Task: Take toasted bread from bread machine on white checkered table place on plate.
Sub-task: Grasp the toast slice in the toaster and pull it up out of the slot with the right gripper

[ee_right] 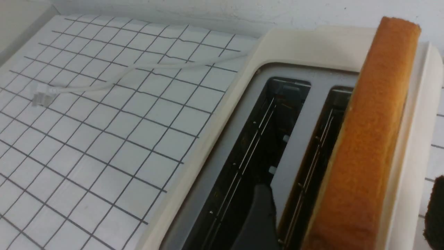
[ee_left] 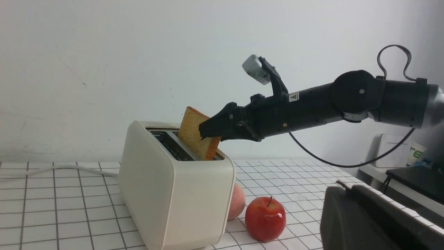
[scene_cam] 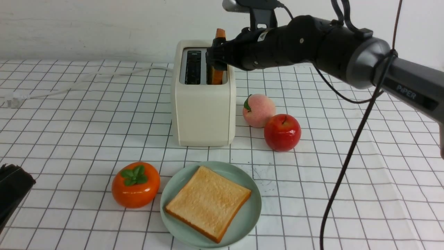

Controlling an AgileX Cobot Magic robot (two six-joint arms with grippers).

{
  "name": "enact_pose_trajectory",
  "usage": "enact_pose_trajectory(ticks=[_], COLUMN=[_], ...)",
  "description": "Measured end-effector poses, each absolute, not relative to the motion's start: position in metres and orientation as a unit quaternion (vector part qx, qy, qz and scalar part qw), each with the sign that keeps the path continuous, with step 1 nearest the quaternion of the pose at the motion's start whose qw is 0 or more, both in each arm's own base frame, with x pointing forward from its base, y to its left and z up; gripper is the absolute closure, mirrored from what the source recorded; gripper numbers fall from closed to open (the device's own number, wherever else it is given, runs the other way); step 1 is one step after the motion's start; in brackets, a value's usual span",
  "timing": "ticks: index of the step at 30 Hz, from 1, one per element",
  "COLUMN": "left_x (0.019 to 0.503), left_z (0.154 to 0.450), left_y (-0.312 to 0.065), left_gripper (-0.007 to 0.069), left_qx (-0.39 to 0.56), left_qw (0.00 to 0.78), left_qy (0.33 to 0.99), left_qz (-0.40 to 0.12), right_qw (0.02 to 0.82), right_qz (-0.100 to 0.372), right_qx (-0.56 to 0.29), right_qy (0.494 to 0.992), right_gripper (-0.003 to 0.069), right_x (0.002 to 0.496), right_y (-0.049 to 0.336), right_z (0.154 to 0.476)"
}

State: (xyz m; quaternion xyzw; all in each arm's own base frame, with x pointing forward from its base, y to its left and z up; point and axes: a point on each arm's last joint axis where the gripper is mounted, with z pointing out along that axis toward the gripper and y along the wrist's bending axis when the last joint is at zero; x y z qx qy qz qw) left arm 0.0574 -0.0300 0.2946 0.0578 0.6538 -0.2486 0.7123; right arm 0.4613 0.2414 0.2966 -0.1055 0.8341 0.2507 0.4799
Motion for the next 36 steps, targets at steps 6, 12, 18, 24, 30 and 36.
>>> enact_pose_trajectory(ticks=[6,12,18,24,30,36], left_x=[0.0574,0.0574,0.0574,0.0573,0.0573,0.0573], left_z=[0.2946,0.2946,0.2946,0.2946,0.2946,0.2946], left_y=[-0.0300,-0.0300,-0.0300,-0.0301,-0.0301,-0.0301], left_gripper=[0.0635,0.0634,0.0631,0.0627,0.0623,0.0620], left_qx=[0.058,0.058,0.058,0.058,0.058,0.058], left_qw=[0.712,0.712,0.712,0.712,0.712,0.712], left_qy=[0.654,0.654,0.654,0.654,0.654,0.654], left_qz=[-0.249,-0.249,-0.249,-0.249,-0.249,-0.249], right_qw=[0.484,0.493,0.492,0.492,0.492,0.492], right_qz=[0.249,0.251,0.253,0.254,0.254,0.255], right_qx=[-0.102,-0.097,-0.094,-0.092,-0.092,-0.092], right_qy=[0.833,0.827,0.827,0.828,0.828,0.827], right_gripper=[0.0214,0.0361,0.0454,0.0519,0.0522,0.0522], right_x=[0.4649,0.4658,0.4658,0.4658,0.4658,0.4658], right_y=[0.2423,0.2424,0.2425,0.2425,0.2425,0.2425], right_z=[0.2903,0.2922,0.2922,0.2922,0.2922,0.2923])
